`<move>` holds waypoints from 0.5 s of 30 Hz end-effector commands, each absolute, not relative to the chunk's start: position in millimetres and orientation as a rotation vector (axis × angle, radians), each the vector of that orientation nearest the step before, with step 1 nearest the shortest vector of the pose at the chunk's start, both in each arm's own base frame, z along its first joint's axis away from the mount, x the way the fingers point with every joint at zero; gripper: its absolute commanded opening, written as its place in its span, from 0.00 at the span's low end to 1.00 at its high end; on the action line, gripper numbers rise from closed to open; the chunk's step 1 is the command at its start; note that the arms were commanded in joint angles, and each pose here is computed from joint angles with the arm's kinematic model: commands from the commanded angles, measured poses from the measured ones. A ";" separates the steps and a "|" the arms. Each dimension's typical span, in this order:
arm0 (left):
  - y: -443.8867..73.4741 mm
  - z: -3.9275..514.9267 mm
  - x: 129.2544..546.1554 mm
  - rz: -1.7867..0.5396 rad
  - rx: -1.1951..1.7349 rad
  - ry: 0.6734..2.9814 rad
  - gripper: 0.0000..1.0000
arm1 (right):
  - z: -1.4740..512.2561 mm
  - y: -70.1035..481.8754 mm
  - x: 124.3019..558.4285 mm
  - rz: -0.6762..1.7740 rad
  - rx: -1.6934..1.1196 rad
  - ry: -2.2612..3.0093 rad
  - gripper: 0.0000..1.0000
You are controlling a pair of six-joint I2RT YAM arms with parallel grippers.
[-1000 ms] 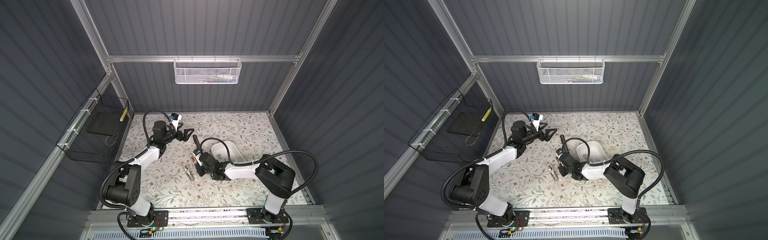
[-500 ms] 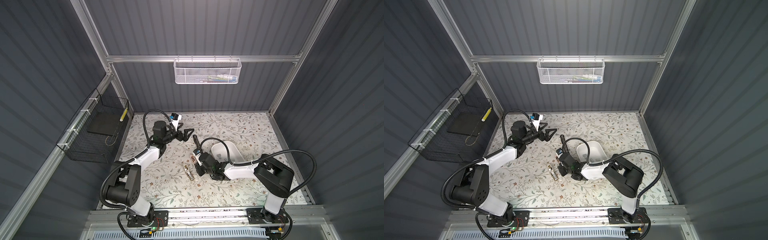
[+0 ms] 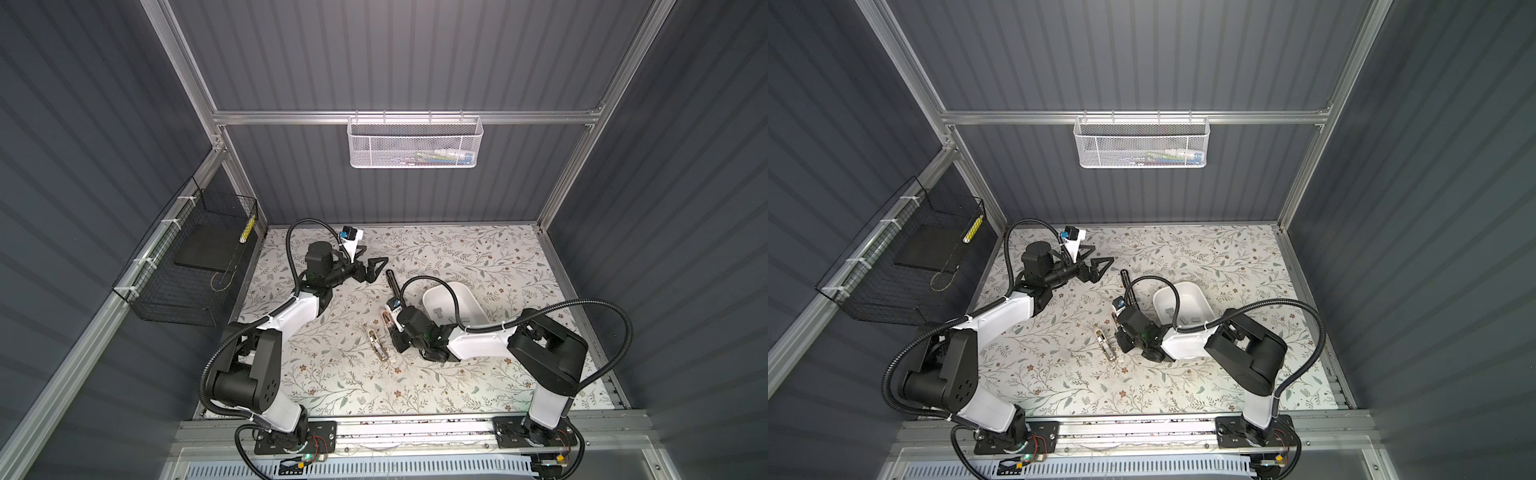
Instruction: Load the staples into the stapler
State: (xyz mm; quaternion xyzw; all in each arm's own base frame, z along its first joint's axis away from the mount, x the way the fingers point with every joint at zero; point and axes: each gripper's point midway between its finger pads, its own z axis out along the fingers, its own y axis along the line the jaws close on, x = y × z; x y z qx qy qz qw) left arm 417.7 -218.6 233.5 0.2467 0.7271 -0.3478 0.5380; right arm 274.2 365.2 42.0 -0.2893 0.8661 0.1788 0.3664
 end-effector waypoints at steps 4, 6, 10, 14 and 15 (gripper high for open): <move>-215.6 242.6 412.7 -0.810 0.597 1.698 1.00 | 48.1 365.4 274.1 0.450 -0.739 2.212 0.27; -215.5 243.2 412.7 -0.809 0.598 1.696 0.99 | 52.2 365.4 274.2 0.452 -0.737 2.204 0.28; -215.8 243.1 412.6 -0.811 0.599 1.696 1.00 | 56.9 362.7 275.3 0.446 -0.719 2.197 0.27; -215.7 243.1 412.4 -0.812 0.598 1.696 1.00 | 66.1 356.4 277.3 0.432 -0.684 2.192 0.23; -215.6 243.3 412.7 -0.810 0.597 1.695 0.99 | 71.5 354.3 277.4 0.430 -0.676 2.187 0.22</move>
